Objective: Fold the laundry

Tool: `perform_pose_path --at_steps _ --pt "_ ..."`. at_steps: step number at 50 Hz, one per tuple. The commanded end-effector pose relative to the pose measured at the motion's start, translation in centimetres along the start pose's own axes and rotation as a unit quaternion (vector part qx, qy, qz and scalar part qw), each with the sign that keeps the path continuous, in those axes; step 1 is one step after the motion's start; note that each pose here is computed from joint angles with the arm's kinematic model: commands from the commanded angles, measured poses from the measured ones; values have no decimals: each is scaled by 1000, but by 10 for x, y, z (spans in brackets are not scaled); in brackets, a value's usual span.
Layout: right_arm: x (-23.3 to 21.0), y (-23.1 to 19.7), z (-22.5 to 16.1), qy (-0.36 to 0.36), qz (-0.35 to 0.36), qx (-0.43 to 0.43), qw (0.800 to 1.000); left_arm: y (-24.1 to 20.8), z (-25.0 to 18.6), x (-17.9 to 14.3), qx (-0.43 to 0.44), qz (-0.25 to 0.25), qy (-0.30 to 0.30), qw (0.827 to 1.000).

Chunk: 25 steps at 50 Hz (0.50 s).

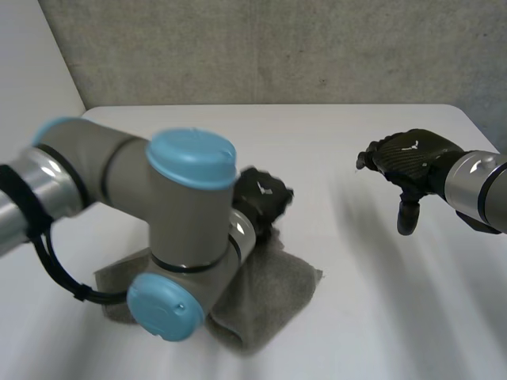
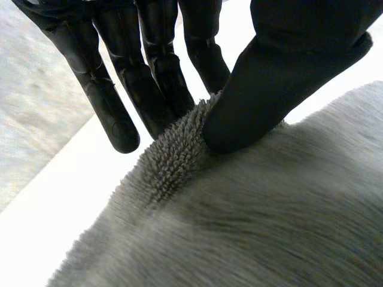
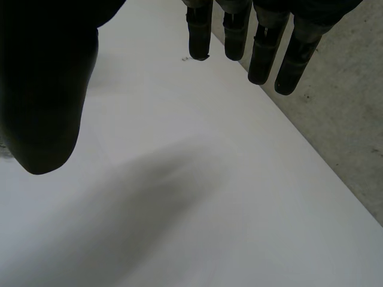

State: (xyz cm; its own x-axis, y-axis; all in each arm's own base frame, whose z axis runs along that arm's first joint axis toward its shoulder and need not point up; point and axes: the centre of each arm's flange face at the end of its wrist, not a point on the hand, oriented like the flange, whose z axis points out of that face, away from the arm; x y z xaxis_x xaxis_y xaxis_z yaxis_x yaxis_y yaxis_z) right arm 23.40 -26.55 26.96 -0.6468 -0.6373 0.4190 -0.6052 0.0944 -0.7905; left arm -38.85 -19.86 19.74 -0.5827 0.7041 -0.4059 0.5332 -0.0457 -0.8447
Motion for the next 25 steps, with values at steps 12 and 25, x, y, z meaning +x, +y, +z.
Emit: perform_pose_path --at_steps 12,25 --pt "-16 10 20 -56 95 4 994 -46 -76 -103 45 -13 -160 986" --pt "-80 28 49 -181 225 -20 957 -37 -126 -134 48 -40 -217 974"
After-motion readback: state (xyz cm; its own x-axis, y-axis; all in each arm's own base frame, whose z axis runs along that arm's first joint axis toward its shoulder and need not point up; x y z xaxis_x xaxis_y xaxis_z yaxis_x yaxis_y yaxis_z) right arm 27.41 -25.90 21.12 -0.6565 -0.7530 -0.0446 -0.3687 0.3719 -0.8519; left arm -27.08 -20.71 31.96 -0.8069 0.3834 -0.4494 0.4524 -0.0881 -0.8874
